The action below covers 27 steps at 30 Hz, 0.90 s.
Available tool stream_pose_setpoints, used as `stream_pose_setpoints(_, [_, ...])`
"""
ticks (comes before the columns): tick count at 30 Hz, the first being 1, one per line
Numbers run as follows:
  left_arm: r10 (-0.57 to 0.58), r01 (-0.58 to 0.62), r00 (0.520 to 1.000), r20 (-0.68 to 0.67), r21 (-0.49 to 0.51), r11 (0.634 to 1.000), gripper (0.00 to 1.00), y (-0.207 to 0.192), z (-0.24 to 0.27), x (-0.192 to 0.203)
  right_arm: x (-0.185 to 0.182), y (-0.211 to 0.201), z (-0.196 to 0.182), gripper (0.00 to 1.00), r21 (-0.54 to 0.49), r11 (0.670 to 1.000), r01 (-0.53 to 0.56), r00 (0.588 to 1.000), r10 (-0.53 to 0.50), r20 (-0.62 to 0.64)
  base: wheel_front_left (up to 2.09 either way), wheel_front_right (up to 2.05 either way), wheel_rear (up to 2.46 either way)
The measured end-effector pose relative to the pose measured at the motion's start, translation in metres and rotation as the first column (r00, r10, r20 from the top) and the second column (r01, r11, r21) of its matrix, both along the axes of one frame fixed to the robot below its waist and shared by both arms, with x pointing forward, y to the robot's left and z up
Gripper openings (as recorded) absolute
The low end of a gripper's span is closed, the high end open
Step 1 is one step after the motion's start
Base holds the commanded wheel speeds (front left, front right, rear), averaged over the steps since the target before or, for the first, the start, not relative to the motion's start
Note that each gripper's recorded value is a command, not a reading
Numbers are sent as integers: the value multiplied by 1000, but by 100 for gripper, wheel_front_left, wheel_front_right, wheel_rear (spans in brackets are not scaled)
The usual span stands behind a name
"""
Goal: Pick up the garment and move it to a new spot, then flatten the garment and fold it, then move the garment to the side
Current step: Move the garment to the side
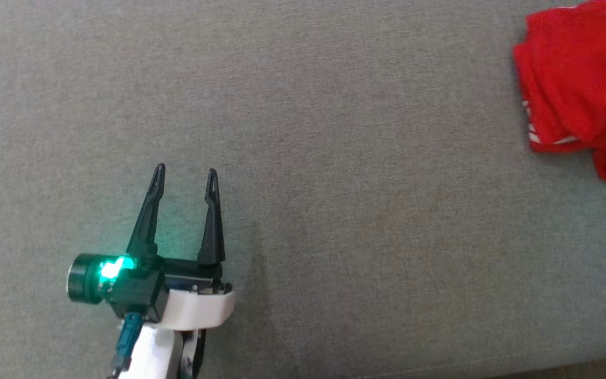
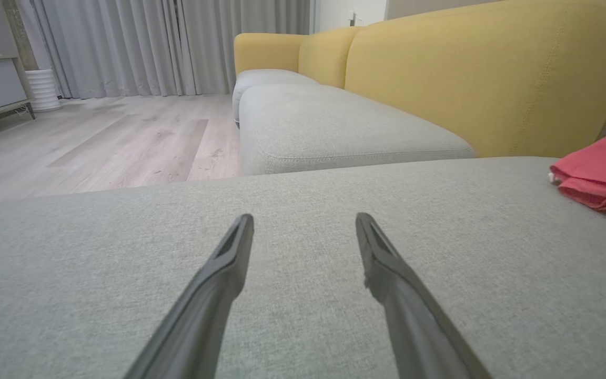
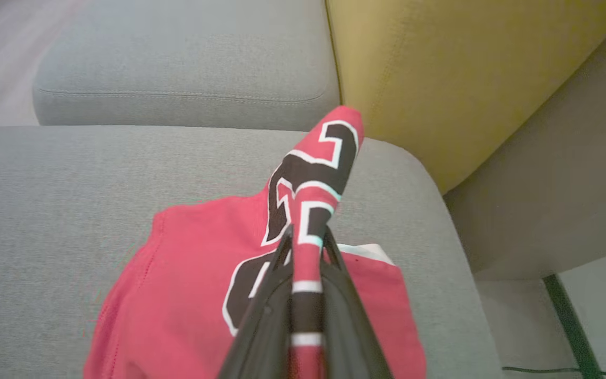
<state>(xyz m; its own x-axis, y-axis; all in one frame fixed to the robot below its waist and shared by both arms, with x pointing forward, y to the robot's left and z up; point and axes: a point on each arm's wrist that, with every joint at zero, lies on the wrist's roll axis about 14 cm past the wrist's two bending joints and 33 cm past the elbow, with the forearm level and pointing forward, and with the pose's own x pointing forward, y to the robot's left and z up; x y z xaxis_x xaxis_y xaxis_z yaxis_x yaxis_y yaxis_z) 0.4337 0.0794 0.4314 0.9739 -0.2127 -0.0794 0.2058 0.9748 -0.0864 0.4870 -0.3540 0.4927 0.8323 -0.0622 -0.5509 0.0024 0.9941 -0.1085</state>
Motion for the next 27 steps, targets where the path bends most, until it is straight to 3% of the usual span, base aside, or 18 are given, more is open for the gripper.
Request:
stream_pose_setpoints(1, [-2,2,1000,2,-1,1000,100,1,0,1,-2,-4,1,0,-15,1000,8,1000,-9,-8,0,0,0])
stream_pose_setpoints(2, [-1,1,1000,5,0,1000,100,1,1,1,-5,-8,2,14,-28,999,17,1000,-18,-15,0,0,0])
stream_pose_setpoints(3, [2,-2,1000,8,1,1000,100,2,2,2,-7,-12,3,75,-43,999,26,1000,-27,-16,0,0,0])
stream_pose_setpoints(4, [4,-4,1000,8,-2,1000,100,3,2,3,-9,-15,5,100,-66,997,33,999,-34,-12,0,0,0])
stream_pose_setpoints(9, [21,-21,1000,2,-15,1000,100,9,7,-3,-12,-14,35,100,-191,982,10,992,14,126,0,0,0])
stream_pose_setpoints(12, [29,-28,999,14,-17,999,100,12,16,-10,-12,20,40,100,-175,983,-48,975,84,204,0,0,0])
stream_pose_setpoints(18, [49,-49,998,45,-5,999,100,18,34,-36,-40,124,16,100,-41,974,-223,916,224,332,0,0,0])
stream_pose_setpoints(24, [47,-47,999,14,-16,999,100,19,32,-76,-88,198,-8,100,178,949,-261,858,144,492,0,0,0])
stream_pose_setpoints(27, [64,-64,997,31,-22,998,100,25,38,-85,-109,223,-21,100,242,932,-271,857,120,501,0,0,0])
